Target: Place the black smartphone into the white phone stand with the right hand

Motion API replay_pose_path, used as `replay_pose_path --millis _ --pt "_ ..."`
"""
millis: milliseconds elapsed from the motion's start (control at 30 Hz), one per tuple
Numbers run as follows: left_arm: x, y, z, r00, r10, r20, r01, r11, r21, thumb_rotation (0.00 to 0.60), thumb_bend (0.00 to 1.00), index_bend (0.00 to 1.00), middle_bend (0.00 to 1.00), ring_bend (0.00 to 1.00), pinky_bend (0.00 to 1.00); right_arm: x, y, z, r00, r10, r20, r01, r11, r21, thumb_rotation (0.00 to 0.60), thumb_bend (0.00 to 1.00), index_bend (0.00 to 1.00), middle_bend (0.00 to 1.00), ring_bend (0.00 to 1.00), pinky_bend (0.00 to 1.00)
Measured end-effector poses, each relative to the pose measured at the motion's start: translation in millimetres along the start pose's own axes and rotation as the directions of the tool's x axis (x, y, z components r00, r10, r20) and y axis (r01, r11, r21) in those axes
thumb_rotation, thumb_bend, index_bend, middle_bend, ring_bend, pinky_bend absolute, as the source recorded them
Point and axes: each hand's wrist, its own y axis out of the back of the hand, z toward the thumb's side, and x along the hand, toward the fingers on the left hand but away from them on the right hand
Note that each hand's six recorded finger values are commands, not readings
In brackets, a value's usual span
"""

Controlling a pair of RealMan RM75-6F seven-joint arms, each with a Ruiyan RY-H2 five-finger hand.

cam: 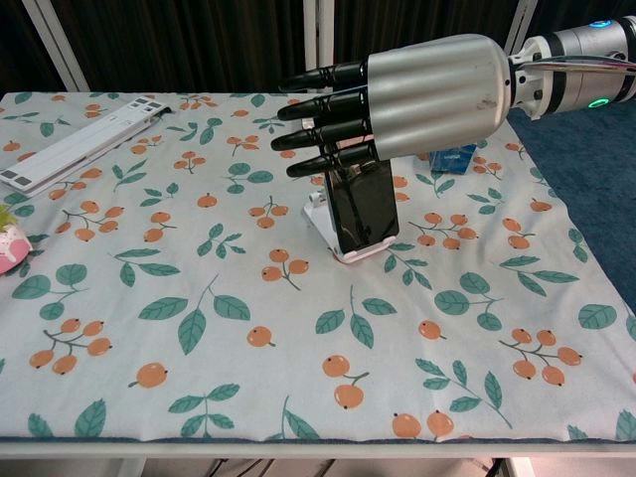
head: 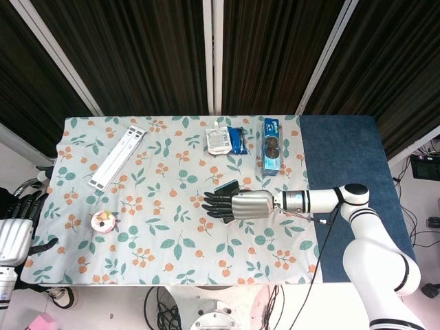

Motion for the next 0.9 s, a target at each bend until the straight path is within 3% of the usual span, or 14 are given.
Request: replay_pose_path --millis 167,267,367,467,567,667,700,767,800,833,900 --pt "-0.7 0.3 -0.3 1.0 0.004 -0.002 -0.004 1.0 -0.004 0.556 0.0 0.1 0.07 0.09 0.21 14.9 3.2 -15.9 0.994 -0.002 0.111 0.003 1.0 -0.016 0.6 0.15 0.0 0.0 0.0 0.0" --pt "-2.4 1.7 -0.9 1.0 0.007 -0.005 -0.007 1.0 -0.006 0.554 0.0 0.1 0.07 0.09 0.21 34.2 1.2 -29.3 0.969 0.034 0.245 -0.019 0.998 -0.064 0.6 0.14 0.0 0.0 0.0 0.0" --pt "-5.0 2.6 -3.3 1.0 0.005 -0.014 -0.005 1.0 -0.012 0.556 0.0 0.1 0.07 0.09 0.21 58.5 -3.0 -37.7 0.912 0.106 0.395 -0.045 0.986 -0.161 0.6 0.15 0.0 0.0 0.0 0.0" --pt "-7.2 3.5 -5.1 1.0 0.008 -0.021 -0.008 1.0 -0.017 0.557 0.0 0.1 0.07 0.09 0.21 83.3 -2.7 -37.0 0.833 0.2 0.516 -0.034 0.949 -0.314 0.6 0.16 0.0 0.0 0.0 0.0" --pt "-9.6 4.6 -5.7 1.0 0.015 -0.023 -0.016 1.0 -0.019 0.555 0.0 0.1 0.07 0.09 0.21 112.4 4.9 -29.2 0.726 0.327 0.605 0.019 0.87 -0.493 0.6 0.16 0.0 0.0 0.0 0.0" --pt "-12.5 5.0 -5.0 1.0 0.019 -0.022 -0.019 1.0 -0.016 0.55 0.0 0.1 0.07 0.09 0.21 148.6 17.2 -11.4 0.587 0.501 0.636 0.103 0.733 -0.672 0.6 0.15 0.0 0.0 0.0 0.0" --pt "-13.3 5.1 -4.5 1.0 0.02 -0.021 -0.02 1.0 -0.014 0.549 0.0 0.1 0.07 0.09 0.21 166.9 22.6 -0.7 0.521 0.582 0.624 0.139 0.664 -0.735 0.6 0.15 0.0 0.0 0.0 0.0" --pt "-14.6 5.7 -3.7 1.0 0.021 -0.02 -0.021 1.0 -0.009 0.549 0.0 0.1 0.07 0.09 0.21 197.8 31.8 18.3 0.411 0.7 0.584 0.194 0.558 -0.807 0.6 0.15 0.0 0.0 0.0 0.0" --pt "-15.4 6.4 -3.2 1.0 0.023 -0.018 -0.023 1.0 -0.007 0.551 0.0 0.1 0.07 0.09 0.21 215.2 38.8 31.6 0.345 0.761 0.549 0.233 0.497 -0.836 0.6 0.16 0.0 0.0 0.0 0.0" --pt "-16.0 7.0 -2.9 1.0 0.024 -0.017 -0.024 1.0 -0.007 0.551 0.0 0.1 0.07 0.09 0.21 224.0 44.0 40.7 0.307 0.795 0.524 0.263 0.458 -0.849 0.6 0.17 0.0 0.0 0.0 0.0" --pt "-17.4 8.4 -2.4 1.0 0.028 -0.014 -0.028 1.0 -0.007 0.548 0.0 0.1 0.07 0.09 0.21 236.3 54.5 58.7 0.248 0.843 0.477 0.323 0.393 -0.861 0.6 0.18 0.0 0.0 0.0 0.0"
